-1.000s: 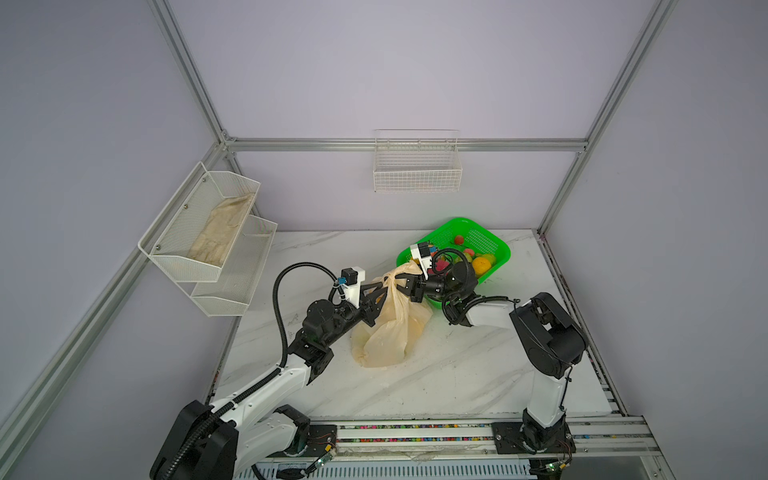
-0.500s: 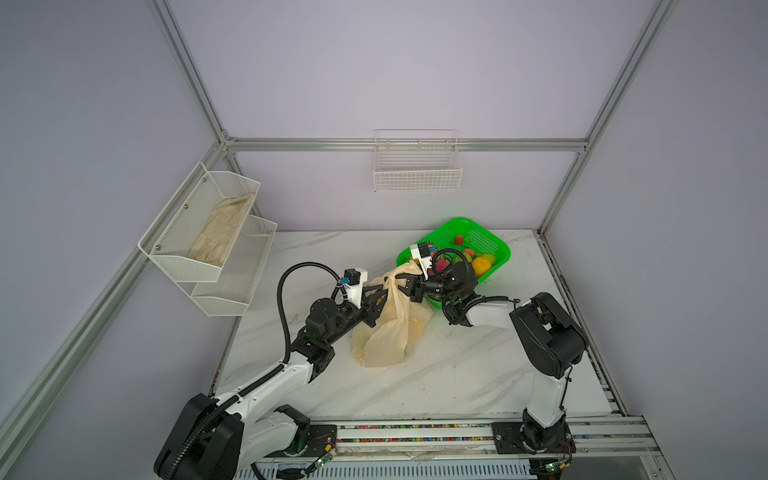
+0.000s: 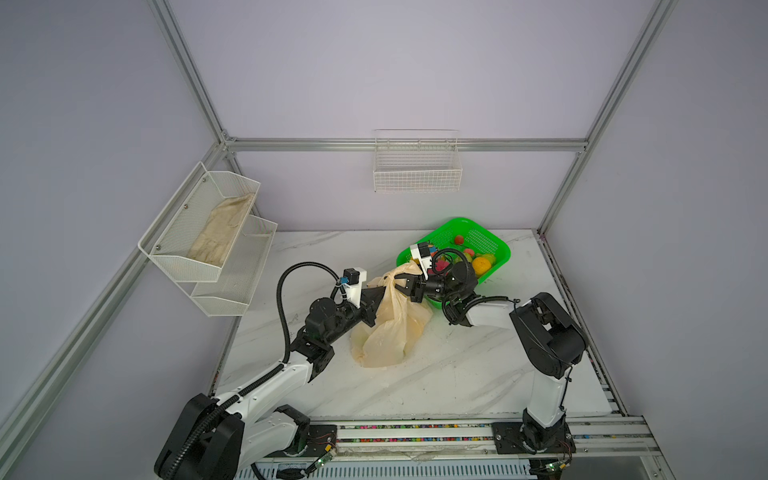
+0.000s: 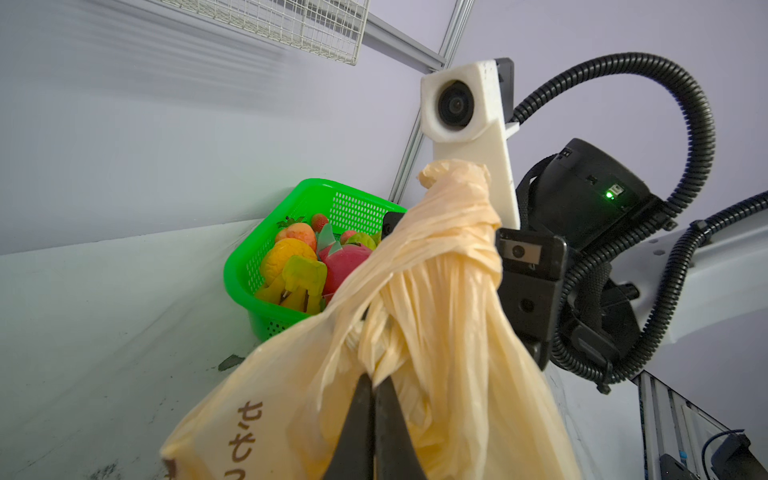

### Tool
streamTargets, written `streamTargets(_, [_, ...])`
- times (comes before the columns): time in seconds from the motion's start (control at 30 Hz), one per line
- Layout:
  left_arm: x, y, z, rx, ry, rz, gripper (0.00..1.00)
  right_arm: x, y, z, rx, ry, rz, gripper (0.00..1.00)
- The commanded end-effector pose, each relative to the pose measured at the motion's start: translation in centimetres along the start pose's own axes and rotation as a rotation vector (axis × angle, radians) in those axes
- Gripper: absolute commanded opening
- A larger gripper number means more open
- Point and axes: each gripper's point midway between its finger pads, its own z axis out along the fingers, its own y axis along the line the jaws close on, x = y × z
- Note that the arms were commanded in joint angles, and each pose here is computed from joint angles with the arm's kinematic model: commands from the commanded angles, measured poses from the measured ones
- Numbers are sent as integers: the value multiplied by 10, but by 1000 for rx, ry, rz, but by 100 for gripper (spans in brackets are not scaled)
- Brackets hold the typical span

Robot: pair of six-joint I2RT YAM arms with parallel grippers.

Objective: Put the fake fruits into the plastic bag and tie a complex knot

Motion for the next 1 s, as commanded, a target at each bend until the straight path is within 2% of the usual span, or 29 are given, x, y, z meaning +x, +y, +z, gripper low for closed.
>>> streamTargets(0.0, [-32, -8, -6, 10, -82, 34, 0, -19, 11, 2, -12, -37, -69, 0])
streamTargets(0.27, [-34, 0, -17, -54, -80, 53, 0, -11, -12, -2, 116, 36, -130, 1])
streamTargets(0.6, [-28, 16, -23, -151, -36, 53, 0, -7, -23, -9, 200, 66, -142, 16])
streamTargets(0.83, [-24, 14, -21, -129, -28, 48, 0, -4, -27, -20, 286, 90, -158, 34])
streamTargets(0.87, [-24, 13, -21, -124, -29, 51, 0, -4, -28, -23, 304, 96, -162, 44])
streamTargets(0.97, [-23, 11, -20, -108, -27, 54, 0, 0, -29, -32, 362, 115, -171, 53])
